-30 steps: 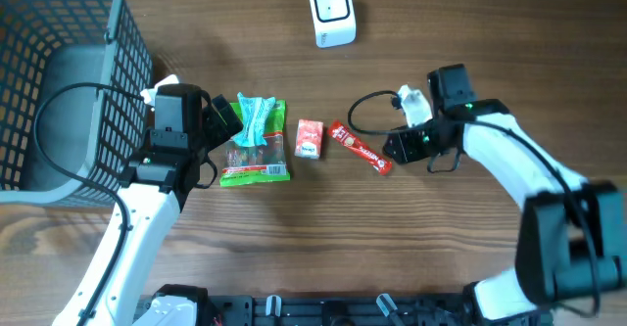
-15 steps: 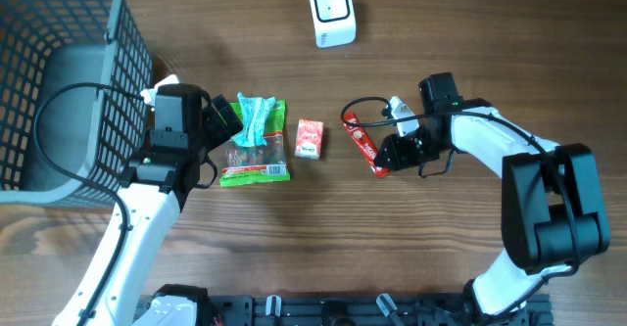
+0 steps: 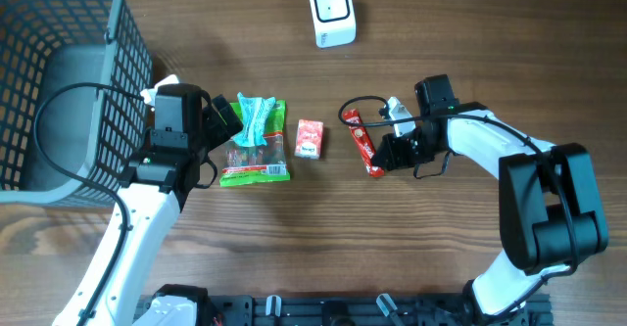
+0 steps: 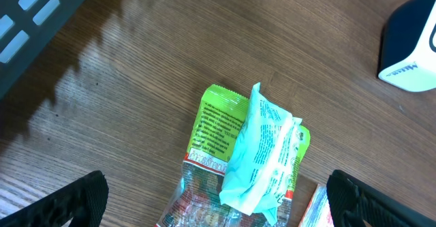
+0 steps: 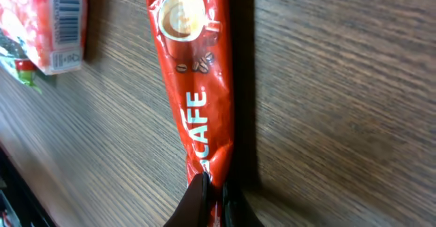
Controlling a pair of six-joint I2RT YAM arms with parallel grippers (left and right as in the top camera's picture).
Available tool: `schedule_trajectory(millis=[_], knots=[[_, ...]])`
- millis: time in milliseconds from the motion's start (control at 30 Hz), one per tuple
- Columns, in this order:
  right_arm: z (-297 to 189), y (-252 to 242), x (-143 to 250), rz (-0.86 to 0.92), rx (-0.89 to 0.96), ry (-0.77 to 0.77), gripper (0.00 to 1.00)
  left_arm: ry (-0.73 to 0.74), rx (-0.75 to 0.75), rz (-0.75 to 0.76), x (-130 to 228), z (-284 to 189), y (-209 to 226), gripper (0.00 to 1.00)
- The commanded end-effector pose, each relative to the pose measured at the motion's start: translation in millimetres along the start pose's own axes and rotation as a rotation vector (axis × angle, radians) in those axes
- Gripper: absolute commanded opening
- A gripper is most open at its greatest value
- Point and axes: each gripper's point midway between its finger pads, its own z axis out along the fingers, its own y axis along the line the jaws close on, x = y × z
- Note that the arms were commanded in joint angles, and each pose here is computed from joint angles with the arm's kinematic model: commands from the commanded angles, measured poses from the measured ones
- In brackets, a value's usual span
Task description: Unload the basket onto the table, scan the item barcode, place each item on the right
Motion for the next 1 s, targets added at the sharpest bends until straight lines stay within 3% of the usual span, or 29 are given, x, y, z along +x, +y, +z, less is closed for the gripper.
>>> schedule_trajectory(millis=[0, 100, 200, 433, 567, 833, 967], knots=[[-38.5, -41.1, -8.2, 0.084, 0.351, -0.034, 0.04, -0.016, -0.004, 0.006, -5.3, -2.3, 0.7, 1.0], [-123.8, -48.4, -22.2, 0.094, 0.762, -0.241, 0.04, -0.016, -0.003, 0.006, -5.2, -2.3, 0.7, 1.0], [-153.3, -43.7, -9.0, 0.098, 1.059, -0.294, 0.04, -0.016, -0.004, 0.006, -5.3, -2.3, 0.7, 1.0], [-103.3, -38.4, 3.6, -0.224, 1.567, -0.21, 0.04, -0.016, -0.004, 0.006, -5.3, -2.3, 0.7, 1.0], [-70.9, -56.6, 9.3, -0.316, 1.652, -0.115, 0.04, -0.016, -0.004, 0.006, -5.3, -2.3, 0.7, 1.0], [-12.4, -58.6, 17.5, -0.32, 1.386, 0.017, 0.05, -0.016, -0.003, 0.006, -5.2, -2.3, 0.7, 1.0], [0.7, -50.9, 13.9, -0.291, 1.298, 0.006, 0.2, -0.016, -0.004, 0.006, -5.3, -2.3, 0.7, 1.0]])
